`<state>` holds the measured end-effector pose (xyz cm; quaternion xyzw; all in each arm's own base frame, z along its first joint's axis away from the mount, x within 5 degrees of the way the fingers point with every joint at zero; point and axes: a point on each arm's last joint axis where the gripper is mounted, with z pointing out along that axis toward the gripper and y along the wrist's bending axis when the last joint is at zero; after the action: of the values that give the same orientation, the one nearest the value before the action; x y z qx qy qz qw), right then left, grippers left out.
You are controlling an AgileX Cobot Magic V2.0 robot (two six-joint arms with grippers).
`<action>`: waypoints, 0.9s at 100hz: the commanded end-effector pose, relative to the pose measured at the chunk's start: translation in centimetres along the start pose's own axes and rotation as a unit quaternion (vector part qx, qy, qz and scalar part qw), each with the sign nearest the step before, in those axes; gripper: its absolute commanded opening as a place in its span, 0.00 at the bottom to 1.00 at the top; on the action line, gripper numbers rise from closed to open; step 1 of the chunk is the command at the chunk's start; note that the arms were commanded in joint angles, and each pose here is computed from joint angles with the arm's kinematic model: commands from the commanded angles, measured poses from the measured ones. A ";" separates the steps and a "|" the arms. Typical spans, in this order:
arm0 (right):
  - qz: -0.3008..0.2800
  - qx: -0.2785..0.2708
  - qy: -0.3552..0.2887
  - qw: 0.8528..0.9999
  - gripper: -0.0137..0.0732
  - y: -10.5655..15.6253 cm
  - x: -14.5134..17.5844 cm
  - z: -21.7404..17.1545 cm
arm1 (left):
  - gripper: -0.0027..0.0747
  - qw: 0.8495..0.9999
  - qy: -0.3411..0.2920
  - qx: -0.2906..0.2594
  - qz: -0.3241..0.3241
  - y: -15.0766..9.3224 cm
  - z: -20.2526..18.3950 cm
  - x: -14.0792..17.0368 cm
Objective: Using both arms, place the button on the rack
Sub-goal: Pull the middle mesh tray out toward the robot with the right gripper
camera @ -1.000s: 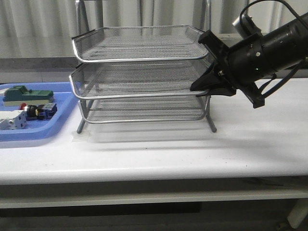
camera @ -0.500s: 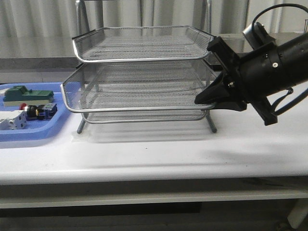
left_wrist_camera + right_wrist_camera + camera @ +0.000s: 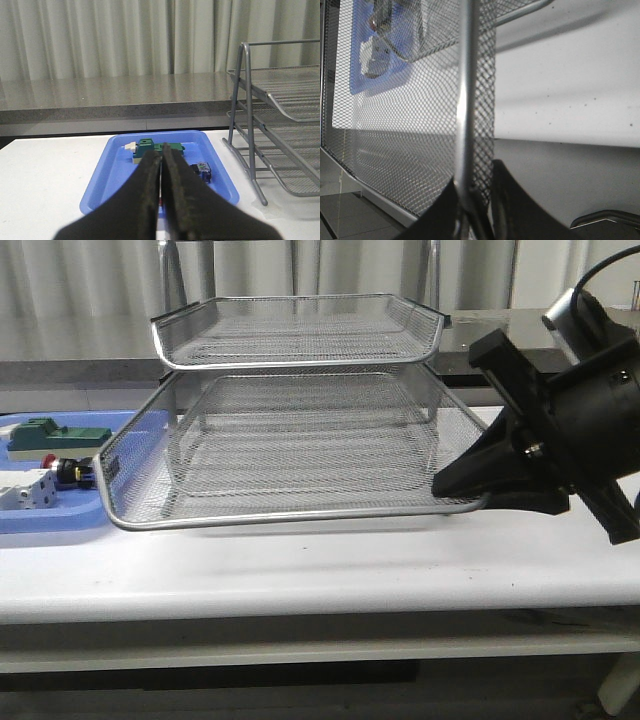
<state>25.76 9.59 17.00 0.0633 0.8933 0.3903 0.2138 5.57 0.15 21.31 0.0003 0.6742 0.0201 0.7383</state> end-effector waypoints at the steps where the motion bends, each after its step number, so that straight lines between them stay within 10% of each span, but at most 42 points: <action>1: -0.040 0.001 0.002 0.999 0.16 0.5 0.4 -0.8 | 0.04 1.000 -0.031 0.003 -0.007 -0.1 -0.2 0.7; 21: -0.041 0.001 0.002 0.999 0.27 0.5 0.5 -0.9 | 0.04 1.000 -0.031 0.003 -0.007 -0.1 -0.2 0.7; 52: -0.050 0.009 -0.005 0.999 0.88 0.4 0.3 -1.0 | 0.04 1.000 -0.031 0.003 -0.007 -0.1 -0.2 0.7; 90: -0.088 -0.016 -0.053 0.995 0.90 2.8 0.0 -3.5 | 0.04 1.000 -0.031 0.003 -0.007 -0.1 -0.2 0.7</action>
<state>24.29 8.92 18.89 0.0175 0.8962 0.3565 0.2634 5.57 0.15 21.31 0.0003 0.6742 0.0201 0.7383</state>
